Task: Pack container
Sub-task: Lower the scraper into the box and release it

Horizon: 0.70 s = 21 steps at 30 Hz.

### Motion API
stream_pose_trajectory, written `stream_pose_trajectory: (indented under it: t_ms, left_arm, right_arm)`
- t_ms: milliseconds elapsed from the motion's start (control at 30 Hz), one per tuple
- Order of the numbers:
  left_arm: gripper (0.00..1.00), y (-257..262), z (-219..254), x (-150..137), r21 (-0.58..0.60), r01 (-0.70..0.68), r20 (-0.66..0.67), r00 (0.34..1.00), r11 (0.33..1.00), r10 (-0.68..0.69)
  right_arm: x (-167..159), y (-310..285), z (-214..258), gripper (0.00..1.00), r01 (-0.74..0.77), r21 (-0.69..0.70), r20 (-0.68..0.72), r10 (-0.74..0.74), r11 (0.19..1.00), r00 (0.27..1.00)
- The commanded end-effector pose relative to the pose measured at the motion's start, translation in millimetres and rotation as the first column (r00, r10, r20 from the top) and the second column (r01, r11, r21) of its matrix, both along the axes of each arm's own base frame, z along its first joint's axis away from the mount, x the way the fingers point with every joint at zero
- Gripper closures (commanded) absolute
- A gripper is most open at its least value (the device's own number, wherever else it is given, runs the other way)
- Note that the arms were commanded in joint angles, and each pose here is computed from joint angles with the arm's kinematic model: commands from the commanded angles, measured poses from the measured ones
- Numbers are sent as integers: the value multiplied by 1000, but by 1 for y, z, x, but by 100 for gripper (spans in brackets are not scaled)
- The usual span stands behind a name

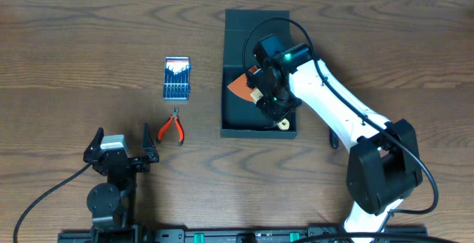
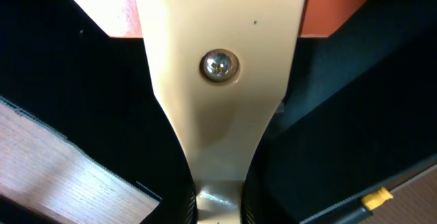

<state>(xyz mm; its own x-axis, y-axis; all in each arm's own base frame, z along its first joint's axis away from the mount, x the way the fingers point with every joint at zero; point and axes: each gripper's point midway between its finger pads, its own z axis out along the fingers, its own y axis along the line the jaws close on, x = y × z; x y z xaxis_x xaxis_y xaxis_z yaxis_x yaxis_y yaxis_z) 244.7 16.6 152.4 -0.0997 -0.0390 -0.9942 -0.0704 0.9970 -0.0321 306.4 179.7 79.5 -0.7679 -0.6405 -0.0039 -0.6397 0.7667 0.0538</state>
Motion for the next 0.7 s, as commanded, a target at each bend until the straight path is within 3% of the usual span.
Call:
stream_pose_trajectory:
  t_ms: [0, 667]
  left_arm:
    - [1, -3, -14, -1, 12, 18, -46, 999, 1000, -18]
    - [1, -3, -14, -1, 12, 18, -46, 999, 1000, -18]
  right_arm:
    - [-3, 4, -2, 98, 3, 11, -3, -3, 1000, 1000]
    - [-2, 4, -8, 97, 3, 15, 4, -3, 1000, 1000]
